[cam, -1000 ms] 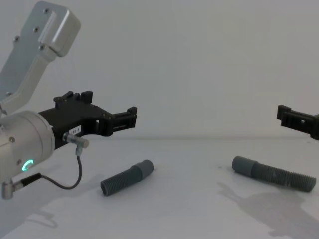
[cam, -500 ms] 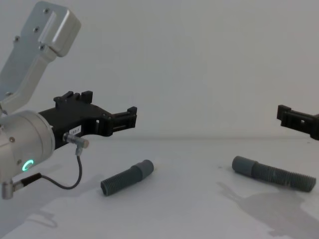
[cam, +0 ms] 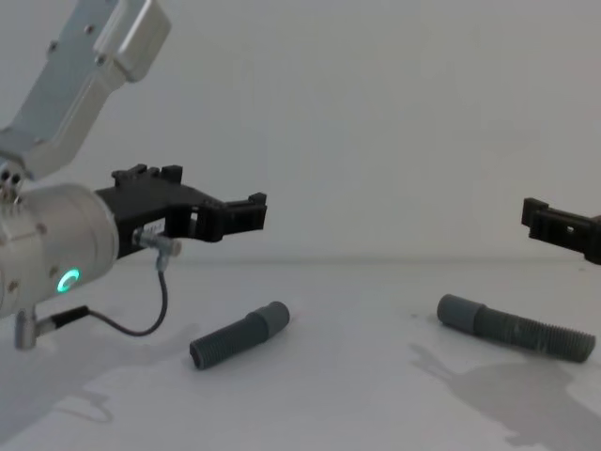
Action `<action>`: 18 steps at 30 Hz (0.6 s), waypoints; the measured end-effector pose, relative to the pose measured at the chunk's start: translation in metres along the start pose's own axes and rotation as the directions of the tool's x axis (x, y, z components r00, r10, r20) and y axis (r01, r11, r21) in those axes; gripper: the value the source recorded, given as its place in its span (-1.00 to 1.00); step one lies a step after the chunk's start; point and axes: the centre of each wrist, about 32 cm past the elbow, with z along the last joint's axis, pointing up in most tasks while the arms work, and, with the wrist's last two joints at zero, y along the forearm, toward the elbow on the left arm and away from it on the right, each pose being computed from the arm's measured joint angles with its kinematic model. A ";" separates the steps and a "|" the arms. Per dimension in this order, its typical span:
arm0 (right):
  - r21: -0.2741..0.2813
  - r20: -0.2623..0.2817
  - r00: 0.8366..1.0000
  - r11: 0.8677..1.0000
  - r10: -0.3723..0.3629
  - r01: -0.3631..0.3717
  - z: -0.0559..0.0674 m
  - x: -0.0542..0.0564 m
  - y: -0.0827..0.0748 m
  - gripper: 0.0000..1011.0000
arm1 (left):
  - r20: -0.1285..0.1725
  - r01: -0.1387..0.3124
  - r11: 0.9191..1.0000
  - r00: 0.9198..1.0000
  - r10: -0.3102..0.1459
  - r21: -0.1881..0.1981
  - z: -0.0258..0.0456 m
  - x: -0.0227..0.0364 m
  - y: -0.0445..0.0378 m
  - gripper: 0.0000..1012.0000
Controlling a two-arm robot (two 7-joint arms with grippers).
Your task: Use both hands to pick up one end of the pipe from the table, align the ends, and insert them.
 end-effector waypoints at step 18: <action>0.000 0.000 1.000 1.000 0.000 0.000 0.000 0.000 0.000 0.98 | -0.057 0.177 0.970 0.984 -0.170 0.168 0.0361 0.0259 -0.0375 0.98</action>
